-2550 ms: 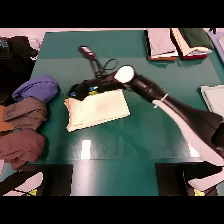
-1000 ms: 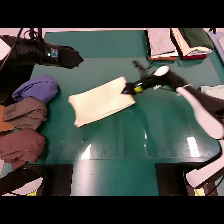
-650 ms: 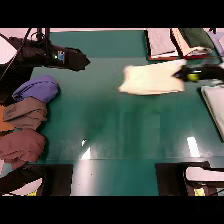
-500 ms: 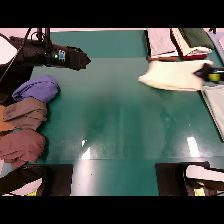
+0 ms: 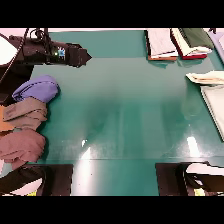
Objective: Fold the shirts.
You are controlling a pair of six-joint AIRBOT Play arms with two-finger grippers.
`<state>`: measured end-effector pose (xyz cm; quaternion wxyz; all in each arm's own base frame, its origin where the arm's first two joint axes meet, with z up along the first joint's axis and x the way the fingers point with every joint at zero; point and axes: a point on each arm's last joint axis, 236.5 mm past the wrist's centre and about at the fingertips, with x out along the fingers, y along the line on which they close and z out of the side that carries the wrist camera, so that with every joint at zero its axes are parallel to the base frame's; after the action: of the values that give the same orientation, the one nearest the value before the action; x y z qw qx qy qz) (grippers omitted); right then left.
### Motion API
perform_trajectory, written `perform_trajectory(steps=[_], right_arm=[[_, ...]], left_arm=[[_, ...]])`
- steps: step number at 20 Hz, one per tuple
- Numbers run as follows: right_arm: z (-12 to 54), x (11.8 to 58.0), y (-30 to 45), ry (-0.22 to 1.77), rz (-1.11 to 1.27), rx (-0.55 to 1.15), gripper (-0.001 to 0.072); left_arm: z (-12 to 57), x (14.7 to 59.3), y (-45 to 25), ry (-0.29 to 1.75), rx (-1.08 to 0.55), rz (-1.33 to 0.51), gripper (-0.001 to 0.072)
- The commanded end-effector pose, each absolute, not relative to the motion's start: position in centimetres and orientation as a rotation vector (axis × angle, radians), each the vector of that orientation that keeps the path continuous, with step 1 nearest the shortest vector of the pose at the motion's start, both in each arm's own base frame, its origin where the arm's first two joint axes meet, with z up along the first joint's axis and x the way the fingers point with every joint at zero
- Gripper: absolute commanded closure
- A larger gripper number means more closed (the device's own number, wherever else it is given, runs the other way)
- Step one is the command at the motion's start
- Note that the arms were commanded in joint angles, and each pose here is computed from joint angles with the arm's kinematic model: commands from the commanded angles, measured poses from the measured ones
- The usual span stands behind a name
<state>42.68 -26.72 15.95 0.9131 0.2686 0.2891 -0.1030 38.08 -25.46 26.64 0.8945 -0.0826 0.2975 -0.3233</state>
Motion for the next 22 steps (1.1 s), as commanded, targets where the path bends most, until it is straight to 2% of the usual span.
perform_trajectory(steps=[1, 6, 12, 15, 19, 22], right_arm=[[19.5, 43.1, -27.8, 0.548, -0.211, 0.497, 0.0695], [20.3, 40.5, -29.0, 0.661, -0.278, 0.361, 0.0695], [19.8, 37.3, -29.9, 0.725, -0.371, 0.304, 0.0695], [18.3, 34.3, -30.4, 0.763, -0.42, 0.335, 0.0694], [14.0, 27.7, -31.7, 0.893, -0.543, 0.383, 0.0694], [11.3, 23.3, -31.9, 0.947, -0.611, 0.465, 0.0661]], left_arm=[[26.4, 37.9, -25.5, 0.629, -0.166, -0.672, 0.068], [26.0, 37.7, -25.4, 0.642, -0.149, -0.675, 0.068], [25.9, 37.6, -25.4, 0.644, -0.129, -0.681, 0.0679], [25.5, 37.3, -25.3, 0.661, -0.116, -0.687, 0.068], [25.5, 37.3, -25.3, 0.661, -0.114, -0.687, 0.068], [25.5, 37.3, -25.3, 0.652, -0.092, -0.695, 0.068]])
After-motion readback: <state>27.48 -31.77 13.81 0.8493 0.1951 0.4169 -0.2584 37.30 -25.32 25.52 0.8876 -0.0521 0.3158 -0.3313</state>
